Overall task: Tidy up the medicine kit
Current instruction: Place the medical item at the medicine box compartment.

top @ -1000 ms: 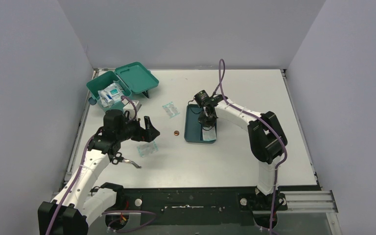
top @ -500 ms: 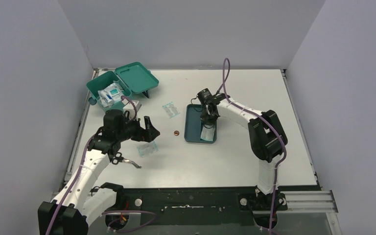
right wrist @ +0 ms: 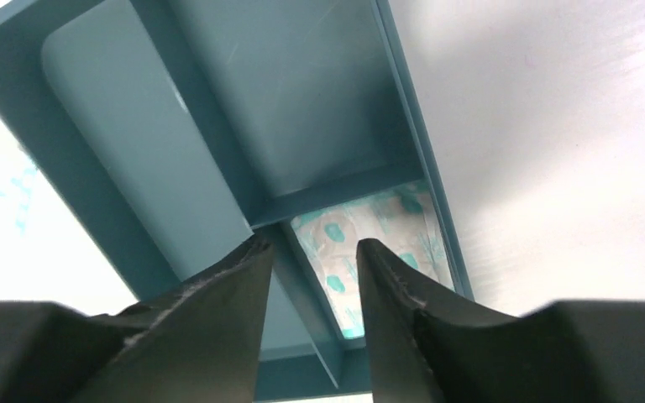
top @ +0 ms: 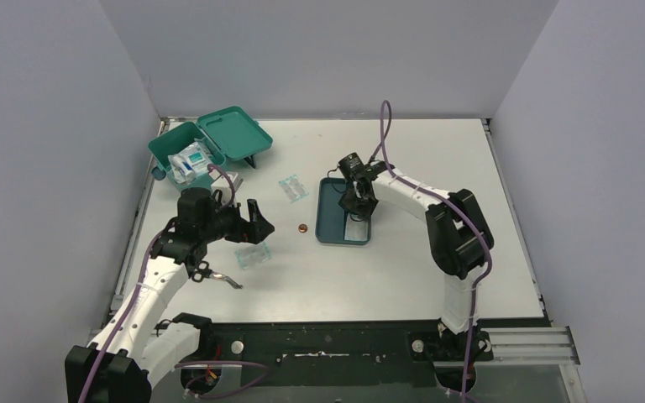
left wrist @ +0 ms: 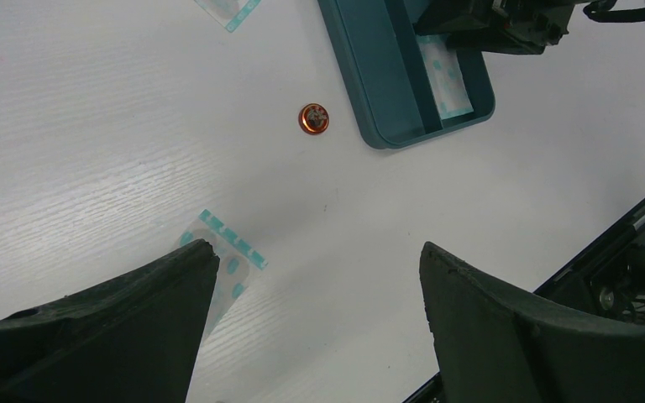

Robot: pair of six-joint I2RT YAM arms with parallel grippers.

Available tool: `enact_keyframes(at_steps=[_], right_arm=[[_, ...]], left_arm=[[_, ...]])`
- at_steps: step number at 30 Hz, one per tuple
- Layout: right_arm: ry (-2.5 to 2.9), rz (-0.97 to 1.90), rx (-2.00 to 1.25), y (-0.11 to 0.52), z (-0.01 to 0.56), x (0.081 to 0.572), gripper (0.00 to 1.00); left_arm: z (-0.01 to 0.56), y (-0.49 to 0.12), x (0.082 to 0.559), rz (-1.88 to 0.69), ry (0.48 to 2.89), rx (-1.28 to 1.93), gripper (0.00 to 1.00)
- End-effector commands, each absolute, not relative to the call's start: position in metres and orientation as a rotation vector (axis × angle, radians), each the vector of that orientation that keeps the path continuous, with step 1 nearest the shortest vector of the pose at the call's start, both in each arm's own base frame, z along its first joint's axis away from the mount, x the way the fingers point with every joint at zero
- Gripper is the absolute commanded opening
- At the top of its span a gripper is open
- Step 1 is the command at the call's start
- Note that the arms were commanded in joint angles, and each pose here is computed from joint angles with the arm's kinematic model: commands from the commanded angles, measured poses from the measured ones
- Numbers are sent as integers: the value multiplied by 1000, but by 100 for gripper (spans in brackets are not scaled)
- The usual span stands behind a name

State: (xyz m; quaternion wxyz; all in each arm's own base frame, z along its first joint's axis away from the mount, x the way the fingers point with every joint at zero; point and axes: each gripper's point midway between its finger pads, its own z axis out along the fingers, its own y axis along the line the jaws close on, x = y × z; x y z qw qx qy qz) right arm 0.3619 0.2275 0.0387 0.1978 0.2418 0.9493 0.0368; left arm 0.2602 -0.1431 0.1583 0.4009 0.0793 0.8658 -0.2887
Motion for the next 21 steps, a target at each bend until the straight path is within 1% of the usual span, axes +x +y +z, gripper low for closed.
enact_keyframes(at_steps=[1,4,6,9,11,13,14,17,21], right_arm=[[2523,254,604,234,99,371,48],[2492,317,532,235,116,367,53],[2464,385,447,241,127,363,55],[2407,511,316,250,143,354,59],[2346,593,252,254,160,346,66],[2309,621,217,254,168,338,79],[2298,627,204,253,173,335,83],[2283,633,162,251,182,323,89],[2266,648,111,246,186,310,99]], left_arm=[[167,-143,265,-710,2144,220,88],[165,-141,266,-697,2151,212,90],[164,-138,267,-678,2159,198,97],[164,-133,269,-640,2164,162,97],[162,-127,271,-606,2167,122,97],[160,-118,275,-551,2169,59,97],[158,-115,275,-538,2177,33,97],[150,-108,274,-498,2219,-33,97],[134,-103,276,-502,2273,-221,96]])
